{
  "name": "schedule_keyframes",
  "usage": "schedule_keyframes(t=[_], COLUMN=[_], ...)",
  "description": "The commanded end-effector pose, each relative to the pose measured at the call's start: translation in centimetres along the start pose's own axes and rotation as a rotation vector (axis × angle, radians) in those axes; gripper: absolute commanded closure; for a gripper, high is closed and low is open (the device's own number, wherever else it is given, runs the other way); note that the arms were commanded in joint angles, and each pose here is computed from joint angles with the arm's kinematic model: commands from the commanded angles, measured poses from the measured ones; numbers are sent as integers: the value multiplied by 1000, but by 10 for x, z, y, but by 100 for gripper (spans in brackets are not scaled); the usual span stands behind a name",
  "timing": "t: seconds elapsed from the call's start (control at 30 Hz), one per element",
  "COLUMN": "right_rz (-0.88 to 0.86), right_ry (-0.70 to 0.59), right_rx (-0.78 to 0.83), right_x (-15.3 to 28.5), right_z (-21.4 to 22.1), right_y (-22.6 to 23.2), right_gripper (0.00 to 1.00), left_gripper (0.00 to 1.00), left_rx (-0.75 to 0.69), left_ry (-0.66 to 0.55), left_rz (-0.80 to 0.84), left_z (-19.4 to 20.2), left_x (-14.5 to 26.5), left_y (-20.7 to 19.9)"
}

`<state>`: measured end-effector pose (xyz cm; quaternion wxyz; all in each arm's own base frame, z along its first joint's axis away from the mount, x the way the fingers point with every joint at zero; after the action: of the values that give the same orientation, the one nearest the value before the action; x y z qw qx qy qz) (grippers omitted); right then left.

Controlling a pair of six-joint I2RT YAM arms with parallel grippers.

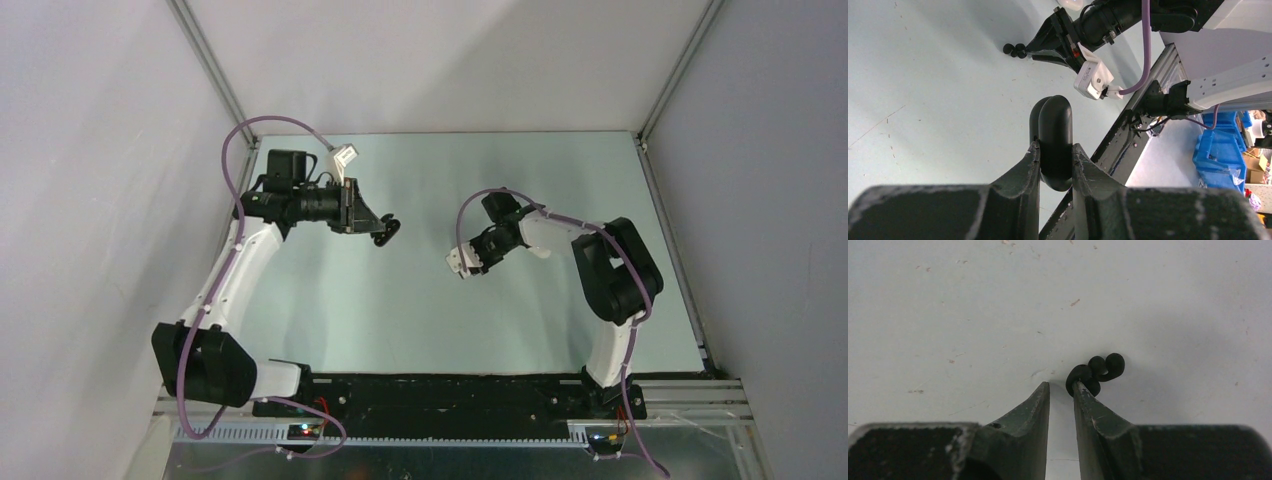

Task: Insert the wireless bluetooth earbuds into the charging case
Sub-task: Pick up the earbud from the center of the board.

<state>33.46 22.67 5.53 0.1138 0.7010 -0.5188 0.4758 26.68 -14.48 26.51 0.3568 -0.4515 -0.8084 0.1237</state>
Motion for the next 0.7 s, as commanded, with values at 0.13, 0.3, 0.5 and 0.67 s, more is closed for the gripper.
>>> schedule_keyframes(t=[0.13,0.3,0.5,0.67], right_rz=[27,44,83,126], right_ry=[20,13,4,-16], right_rx=[32,46,74,100], right_x=[-5,-5,-5,-3], right_z=[6,3,0,-7], right_y=[-16,-20,-30,-41], right_gripper=[70,70,70,72], left_gripper=[100,100,100,100], left_rx=[-40,-40,-39,-39], left_ry=[-30,-30,-25,-25], left_rz=[-6,-6,-9,-8], left_z=[-12,-12,-10,-10], left_x=[5,5,4,4], left_y=[1,1,2,2])
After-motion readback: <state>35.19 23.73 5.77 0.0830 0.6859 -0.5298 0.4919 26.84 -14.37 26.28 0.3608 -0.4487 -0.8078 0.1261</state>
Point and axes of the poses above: each gripper's point midway between its finger pads, its own x axis back along the fingers, its own y axis along the line the jaws close on, z = x × y, the point moved 4 cm from there along x, back along the fingers, and after that the axes turned 7 degrees about -x, right-handed, at the moved point
